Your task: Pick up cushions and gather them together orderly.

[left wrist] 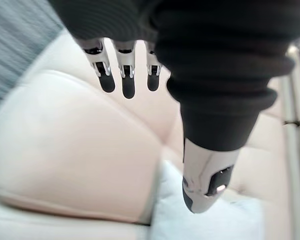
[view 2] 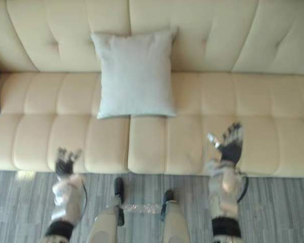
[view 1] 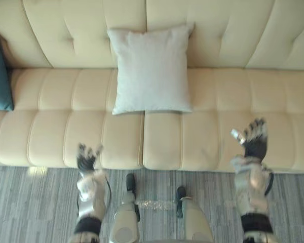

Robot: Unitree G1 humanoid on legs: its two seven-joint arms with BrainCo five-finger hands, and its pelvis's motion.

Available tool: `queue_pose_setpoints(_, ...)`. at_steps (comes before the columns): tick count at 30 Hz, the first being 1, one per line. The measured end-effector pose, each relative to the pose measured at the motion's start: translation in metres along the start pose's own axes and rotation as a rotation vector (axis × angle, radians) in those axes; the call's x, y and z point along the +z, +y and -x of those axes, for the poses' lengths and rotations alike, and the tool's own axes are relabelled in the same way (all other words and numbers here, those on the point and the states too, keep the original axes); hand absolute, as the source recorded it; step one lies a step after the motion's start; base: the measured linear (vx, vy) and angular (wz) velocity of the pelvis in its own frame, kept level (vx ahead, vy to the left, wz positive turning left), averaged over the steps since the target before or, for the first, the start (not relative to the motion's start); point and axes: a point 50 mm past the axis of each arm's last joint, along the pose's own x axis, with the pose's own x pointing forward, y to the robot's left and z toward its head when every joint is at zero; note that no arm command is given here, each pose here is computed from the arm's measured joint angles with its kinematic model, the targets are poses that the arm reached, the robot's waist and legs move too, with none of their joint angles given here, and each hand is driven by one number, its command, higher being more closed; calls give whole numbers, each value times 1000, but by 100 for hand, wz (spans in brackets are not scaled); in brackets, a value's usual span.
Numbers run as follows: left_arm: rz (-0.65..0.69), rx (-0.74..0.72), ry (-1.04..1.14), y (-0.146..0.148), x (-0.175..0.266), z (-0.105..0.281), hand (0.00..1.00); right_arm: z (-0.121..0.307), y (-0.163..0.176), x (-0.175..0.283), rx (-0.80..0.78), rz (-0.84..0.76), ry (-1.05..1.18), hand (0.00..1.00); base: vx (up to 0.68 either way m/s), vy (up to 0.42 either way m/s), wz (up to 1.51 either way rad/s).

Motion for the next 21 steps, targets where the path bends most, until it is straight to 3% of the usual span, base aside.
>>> queue_pose_setpoints(2,-73,13,174,9,-43,18,0,27,-12,-54,-46,31,240,0,73,34,-7)
queue_pose_setpoints(7,-145,8,297,16,-69,31,0,62,-25,-102,-80,77,487,0,39,22,-4)
queue_pose_setpoints(21,-312,-67,372,19,-78,31,0,84,-39,-129,-129,112,679,0,28,18,-5)
